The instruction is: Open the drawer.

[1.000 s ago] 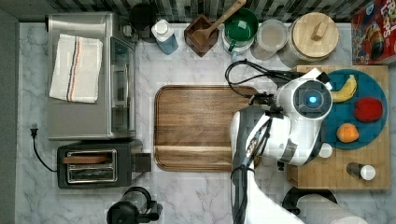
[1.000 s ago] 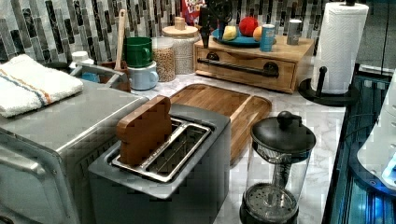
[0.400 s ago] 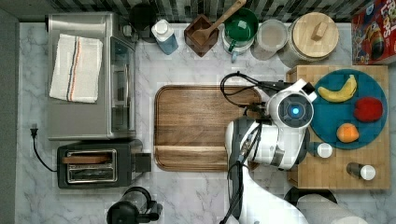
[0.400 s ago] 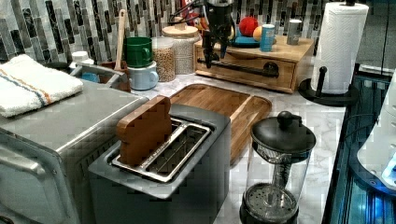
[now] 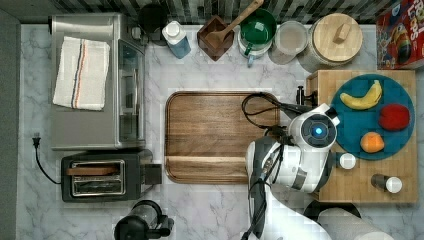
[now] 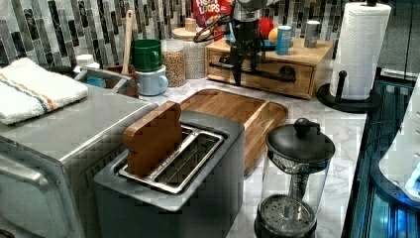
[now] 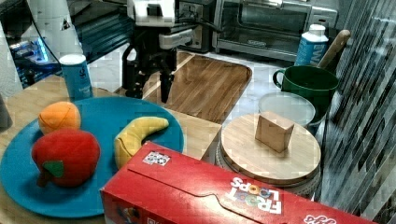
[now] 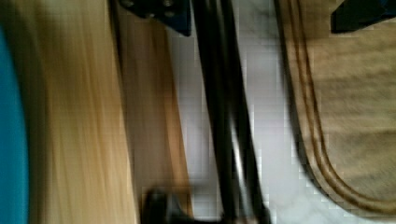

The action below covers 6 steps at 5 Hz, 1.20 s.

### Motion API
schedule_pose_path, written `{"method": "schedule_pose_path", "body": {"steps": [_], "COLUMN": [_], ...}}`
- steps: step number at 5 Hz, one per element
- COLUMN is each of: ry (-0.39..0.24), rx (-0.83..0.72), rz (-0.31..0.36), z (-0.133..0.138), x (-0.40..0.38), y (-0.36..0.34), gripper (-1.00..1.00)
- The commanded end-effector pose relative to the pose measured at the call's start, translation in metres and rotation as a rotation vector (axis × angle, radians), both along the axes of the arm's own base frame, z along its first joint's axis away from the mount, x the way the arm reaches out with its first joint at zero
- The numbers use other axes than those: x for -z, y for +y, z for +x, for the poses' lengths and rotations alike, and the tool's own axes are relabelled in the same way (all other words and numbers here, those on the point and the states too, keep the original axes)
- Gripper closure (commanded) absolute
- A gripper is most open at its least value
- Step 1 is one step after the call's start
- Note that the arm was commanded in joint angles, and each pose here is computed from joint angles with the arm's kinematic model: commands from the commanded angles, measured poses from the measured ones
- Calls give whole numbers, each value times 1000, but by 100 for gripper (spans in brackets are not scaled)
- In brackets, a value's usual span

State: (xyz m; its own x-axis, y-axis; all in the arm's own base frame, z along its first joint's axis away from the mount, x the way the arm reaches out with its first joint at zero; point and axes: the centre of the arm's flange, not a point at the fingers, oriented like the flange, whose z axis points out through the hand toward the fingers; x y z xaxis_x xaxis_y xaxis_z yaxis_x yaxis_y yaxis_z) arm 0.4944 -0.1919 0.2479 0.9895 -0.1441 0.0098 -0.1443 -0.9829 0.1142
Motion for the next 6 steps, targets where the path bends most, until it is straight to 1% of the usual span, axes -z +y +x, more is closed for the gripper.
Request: {"method": "schedule_pose_path", "body": {"steps": [1,2,3,4,5,6], "ry": [-95,-111,-131,-121,-132,-134], "rx": [-17,-13,-7,-10,-27,-10], "rz": [-6,13,7,19,51,43], "z": [45,50,50,47,48,50], "x": [-10,-3,9,11,13,14], "y": [58,86,122,159,193,229], "gripper": [-100,-100,-100,-100,-100,-100]}}
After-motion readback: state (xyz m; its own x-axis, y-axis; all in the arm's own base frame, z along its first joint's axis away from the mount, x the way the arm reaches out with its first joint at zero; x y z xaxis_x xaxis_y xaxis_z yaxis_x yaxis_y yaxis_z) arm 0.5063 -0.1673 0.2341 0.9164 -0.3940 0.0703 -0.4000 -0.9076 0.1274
